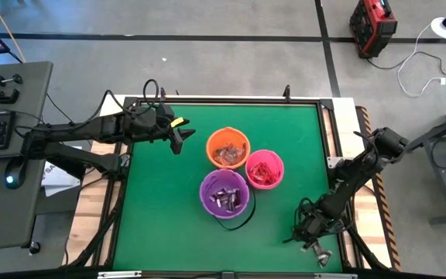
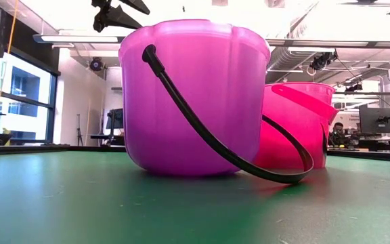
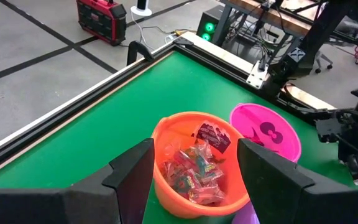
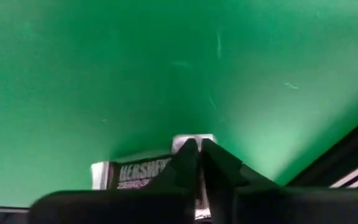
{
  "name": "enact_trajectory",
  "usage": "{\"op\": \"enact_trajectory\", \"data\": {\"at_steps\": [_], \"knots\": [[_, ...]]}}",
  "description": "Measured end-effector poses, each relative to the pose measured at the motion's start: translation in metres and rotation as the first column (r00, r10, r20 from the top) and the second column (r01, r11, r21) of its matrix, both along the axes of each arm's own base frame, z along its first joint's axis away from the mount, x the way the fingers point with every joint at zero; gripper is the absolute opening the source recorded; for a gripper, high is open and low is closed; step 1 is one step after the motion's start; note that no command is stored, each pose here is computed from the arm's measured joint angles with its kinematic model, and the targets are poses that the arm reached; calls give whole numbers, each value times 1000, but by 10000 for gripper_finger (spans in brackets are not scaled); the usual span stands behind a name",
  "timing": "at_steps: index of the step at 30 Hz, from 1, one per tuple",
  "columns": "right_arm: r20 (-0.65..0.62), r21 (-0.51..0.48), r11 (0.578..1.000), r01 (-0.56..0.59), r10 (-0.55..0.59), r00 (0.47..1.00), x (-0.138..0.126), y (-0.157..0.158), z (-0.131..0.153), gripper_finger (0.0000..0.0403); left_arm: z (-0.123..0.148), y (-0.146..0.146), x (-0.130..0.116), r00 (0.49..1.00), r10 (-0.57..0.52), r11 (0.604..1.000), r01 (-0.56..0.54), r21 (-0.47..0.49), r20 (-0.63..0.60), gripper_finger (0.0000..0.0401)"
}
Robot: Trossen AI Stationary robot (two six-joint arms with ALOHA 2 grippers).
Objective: Sort candy by brand, put in halloween buckets
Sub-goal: Put the brown chocolate bar into the purple bucket
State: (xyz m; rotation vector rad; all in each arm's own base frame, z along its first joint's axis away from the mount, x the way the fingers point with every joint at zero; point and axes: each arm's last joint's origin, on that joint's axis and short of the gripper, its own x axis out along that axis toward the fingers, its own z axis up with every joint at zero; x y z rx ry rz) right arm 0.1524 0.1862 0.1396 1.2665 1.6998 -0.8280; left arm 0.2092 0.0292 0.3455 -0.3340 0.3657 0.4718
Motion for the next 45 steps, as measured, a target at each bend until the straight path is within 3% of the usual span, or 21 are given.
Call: {"op": "enact_trajectory", "data": {"at_steps": [4, 8, 15, 19, 25, 33, 41, 45], "knots": [[6, -17, 999, -28, 28, 1000, 5, 2, 10, 19, 0, 0, 0, 1000, 0, 1000, 0, 0, 0, 220], [31, -76, 995, -67, 69, 997, 13, 1, 27, 3, 0, 0, 0, 1000, 3, 1000, -3, 3, -1, 220], [264, -203, 976, -74, 127, 956, 44, -7, 71, 1, 0, 1, 0, 1000, 23, 1000, -23, 12, -1, 220], [336, -291, 953, -88, 188, 923, 61, -18, 98, 0, 0, 1, 0, 1000, 24, 1000, -24, 11, 0, 220], [532, -414, 907, -74, 307, 789, 96, -38, 150, 0, 0, 1, 0, 999, 33, 999, -33, -6, 7, 220], [697, -561, 828, -3, 475, 538, 131, -72, 219, 0, 0, 1, 0, 999, 35, 999, -35, -10, 10, 220], [759, -610, 792, 36, 570, 315, 160, -94, 223, 0, 0, 1, 0, 999, 35, 999, -35, -10, 10, 220], [765, -621, 783, 47, 591, 258, 165, -99, 223, 19, 0, 1, 0, 999, 35, 999, -35, -10, 10, 220]]}}
